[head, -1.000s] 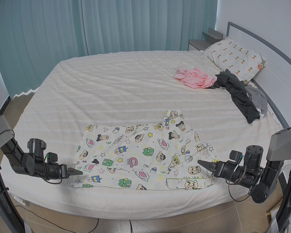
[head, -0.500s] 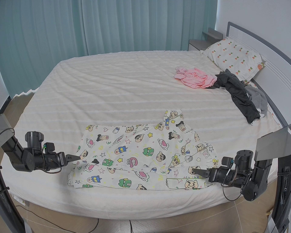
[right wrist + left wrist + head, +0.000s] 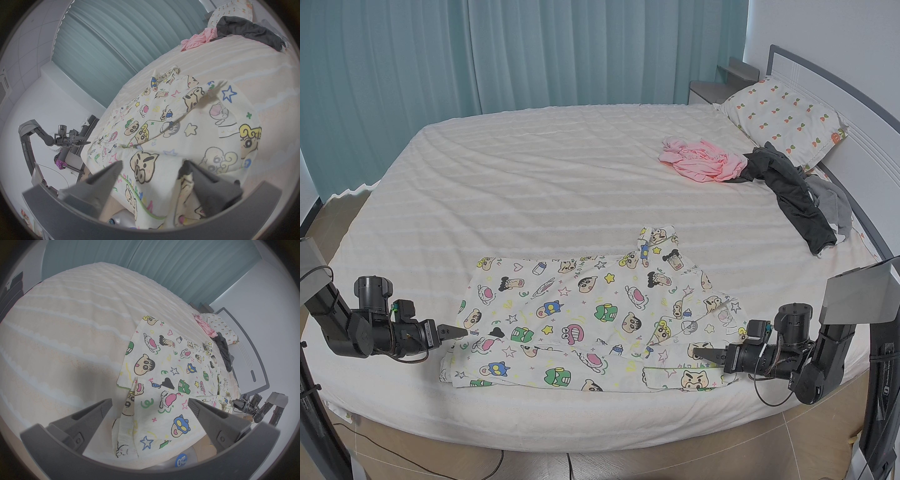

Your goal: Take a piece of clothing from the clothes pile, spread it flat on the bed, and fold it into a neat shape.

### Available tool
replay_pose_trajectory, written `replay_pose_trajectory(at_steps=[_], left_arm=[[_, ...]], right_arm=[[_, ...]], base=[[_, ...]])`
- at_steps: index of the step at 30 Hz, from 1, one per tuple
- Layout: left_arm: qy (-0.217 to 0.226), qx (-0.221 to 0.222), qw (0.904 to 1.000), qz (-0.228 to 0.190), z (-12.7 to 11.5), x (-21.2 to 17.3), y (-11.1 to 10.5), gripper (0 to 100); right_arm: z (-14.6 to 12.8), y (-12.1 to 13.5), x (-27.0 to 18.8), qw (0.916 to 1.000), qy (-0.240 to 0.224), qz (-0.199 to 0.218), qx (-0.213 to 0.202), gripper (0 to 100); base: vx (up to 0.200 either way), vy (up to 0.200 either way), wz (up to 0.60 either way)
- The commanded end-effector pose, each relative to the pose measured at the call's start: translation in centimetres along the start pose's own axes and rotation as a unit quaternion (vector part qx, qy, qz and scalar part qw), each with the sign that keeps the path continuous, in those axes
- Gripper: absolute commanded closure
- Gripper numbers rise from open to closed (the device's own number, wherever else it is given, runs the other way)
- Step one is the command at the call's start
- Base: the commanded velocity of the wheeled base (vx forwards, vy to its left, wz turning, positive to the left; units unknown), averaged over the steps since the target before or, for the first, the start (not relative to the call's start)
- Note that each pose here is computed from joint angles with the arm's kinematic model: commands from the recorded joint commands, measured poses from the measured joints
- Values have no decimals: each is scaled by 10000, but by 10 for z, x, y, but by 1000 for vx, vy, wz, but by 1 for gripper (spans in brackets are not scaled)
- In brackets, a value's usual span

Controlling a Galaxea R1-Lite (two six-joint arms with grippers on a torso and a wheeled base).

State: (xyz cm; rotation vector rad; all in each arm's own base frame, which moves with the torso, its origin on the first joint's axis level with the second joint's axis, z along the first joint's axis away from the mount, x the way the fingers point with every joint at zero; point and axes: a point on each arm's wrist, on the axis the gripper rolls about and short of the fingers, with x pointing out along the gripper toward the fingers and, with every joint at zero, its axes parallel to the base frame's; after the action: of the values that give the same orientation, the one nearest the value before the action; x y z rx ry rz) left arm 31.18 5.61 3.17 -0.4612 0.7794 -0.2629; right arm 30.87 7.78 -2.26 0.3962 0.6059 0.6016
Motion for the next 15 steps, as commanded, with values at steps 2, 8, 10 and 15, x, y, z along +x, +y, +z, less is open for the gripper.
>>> replay_pose_trajectory(at_steps=[2,8,10,15], left_arm=[[21,-16,10000,8,-1,0,1,0],[39,5,10000,-11,-2,2,-2,0],[33,14,10000,-2,-1,2,-3,0],[33,11,10000,16,-1,2,-3,0]], right_arm=[[4,-3,-3,10000,-61,59,-3,100],[13,-9,-10,9996,-153,235,2,100],[15,-11,-12,9995,-187,253,5,100],[22,-14,-14,9991,-282,311,-25,100]], base=[[0,0,0],[0,0,0],[0,0,0],[0,0,0]])
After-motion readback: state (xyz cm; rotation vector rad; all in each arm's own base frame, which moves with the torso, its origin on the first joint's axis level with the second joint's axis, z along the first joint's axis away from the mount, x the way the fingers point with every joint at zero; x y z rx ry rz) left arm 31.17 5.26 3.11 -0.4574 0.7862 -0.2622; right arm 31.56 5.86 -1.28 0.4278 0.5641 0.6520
